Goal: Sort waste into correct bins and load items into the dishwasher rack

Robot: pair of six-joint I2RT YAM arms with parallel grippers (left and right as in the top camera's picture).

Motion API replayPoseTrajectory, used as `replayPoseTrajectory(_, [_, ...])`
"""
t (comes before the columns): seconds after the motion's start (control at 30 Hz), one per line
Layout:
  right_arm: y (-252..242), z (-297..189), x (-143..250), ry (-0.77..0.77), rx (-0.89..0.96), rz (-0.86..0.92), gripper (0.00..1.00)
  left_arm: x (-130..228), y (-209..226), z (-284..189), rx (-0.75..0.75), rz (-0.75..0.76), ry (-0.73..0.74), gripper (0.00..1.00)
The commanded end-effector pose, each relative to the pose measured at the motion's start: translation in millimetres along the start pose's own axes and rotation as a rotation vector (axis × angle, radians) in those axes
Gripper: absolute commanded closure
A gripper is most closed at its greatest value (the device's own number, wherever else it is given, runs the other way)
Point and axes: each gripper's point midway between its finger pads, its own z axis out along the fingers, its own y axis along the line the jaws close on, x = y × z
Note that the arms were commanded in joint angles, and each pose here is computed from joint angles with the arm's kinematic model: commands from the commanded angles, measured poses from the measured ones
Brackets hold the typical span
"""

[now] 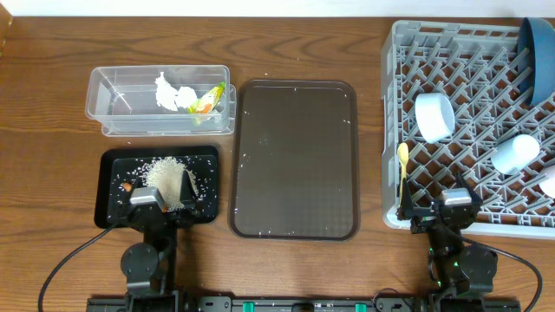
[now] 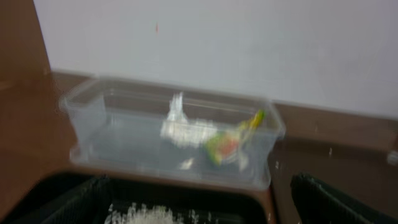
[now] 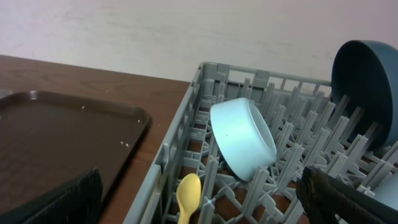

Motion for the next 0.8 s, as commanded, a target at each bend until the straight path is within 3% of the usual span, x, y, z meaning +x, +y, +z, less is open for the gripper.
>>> replayPoseTrajectory(0.0, [-3.2,-0.5,0.0,-0.002,0.016,-0.01,0.01,13.3,3.9,-0.5,-0.017,0.022,0.049,0.06])
replayPoseTrajectory(0.77, [-3.2,-0.5,0.0,-0.002,0.016,-0.01,0.01,20.0,4.7,-0.8,-0.02,0.023,0.077,0.06])
